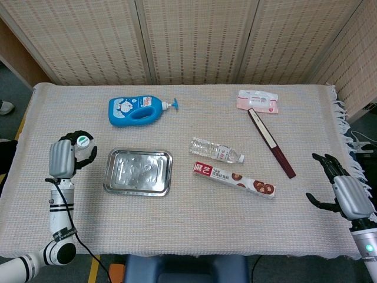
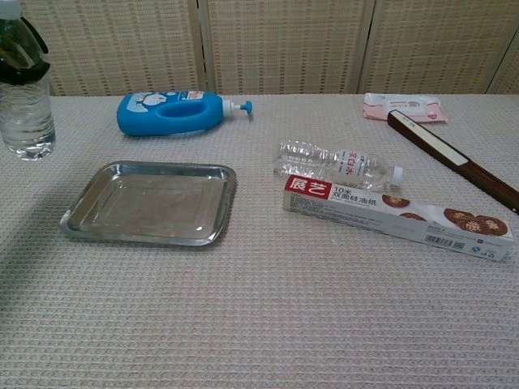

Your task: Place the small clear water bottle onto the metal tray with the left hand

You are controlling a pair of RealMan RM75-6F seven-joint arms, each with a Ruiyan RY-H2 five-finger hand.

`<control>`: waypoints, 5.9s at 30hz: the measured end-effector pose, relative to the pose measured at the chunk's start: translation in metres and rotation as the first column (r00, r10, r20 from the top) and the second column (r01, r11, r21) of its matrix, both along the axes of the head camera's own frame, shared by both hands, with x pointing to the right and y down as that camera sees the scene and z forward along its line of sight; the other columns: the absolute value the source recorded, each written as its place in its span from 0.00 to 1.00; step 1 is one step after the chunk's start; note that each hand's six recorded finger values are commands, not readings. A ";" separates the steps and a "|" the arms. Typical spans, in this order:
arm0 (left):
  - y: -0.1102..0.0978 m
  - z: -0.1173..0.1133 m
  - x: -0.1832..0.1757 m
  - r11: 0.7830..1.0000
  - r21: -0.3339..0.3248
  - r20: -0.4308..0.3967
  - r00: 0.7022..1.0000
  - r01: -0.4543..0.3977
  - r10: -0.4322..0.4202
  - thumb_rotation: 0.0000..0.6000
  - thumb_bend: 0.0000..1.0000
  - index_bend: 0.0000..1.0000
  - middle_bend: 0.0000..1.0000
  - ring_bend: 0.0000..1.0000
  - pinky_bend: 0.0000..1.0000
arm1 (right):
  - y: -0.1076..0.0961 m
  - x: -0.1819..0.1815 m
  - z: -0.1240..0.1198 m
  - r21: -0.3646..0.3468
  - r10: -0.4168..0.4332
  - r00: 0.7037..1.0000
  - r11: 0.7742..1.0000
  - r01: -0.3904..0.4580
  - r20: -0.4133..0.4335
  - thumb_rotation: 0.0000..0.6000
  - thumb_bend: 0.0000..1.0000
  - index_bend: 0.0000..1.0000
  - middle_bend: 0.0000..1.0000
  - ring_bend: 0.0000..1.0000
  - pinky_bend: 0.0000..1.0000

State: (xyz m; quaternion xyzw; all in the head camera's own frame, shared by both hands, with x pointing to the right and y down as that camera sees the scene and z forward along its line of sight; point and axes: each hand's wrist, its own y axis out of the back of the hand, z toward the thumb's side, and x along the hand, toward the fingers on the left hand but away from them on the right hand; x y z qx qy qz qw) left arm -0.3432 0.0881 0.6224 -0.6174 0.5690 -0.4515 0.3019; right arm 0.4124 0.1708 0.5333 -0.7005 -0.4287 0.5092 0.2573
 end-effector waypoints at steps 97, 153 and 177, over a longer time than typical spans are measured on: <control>-0.005 0.069 0.074 0.957 -0.241 -0.152 0.968 0.160 -0.200 1.00 0.40 0.00 0.00 0.01 0.27 | 0.005 -0.007 0.022 -0.097 -0.036 0.999 0.995 0.033 -0.033 1.00 0.19 0.08 0.11 0.00 0.21; -0.009 0.038 0.086 0.960 -0.245 -0.277 0.938 0.138 -0.206 1.00 0.39 0.00 0.00 0.00 0.24 | -0.001 0.000 0.027 -0.137 -0.005 0.999 0.991 0.000 -0.042 1.00 0.19 0.08 0.11 0.00 0.21; -0.002 -0.026 -0.021 0.978 -0.151 0.187 0.967 -0.145 0.173 1.00 0.39 0.11 0.11 0.02 0.21 | 0.003 -0.005 0.036 -0.144 -0.040 0.995 0.989 0.027 -0.088 1.00 0.19 0.08 0.11 0.00 0.21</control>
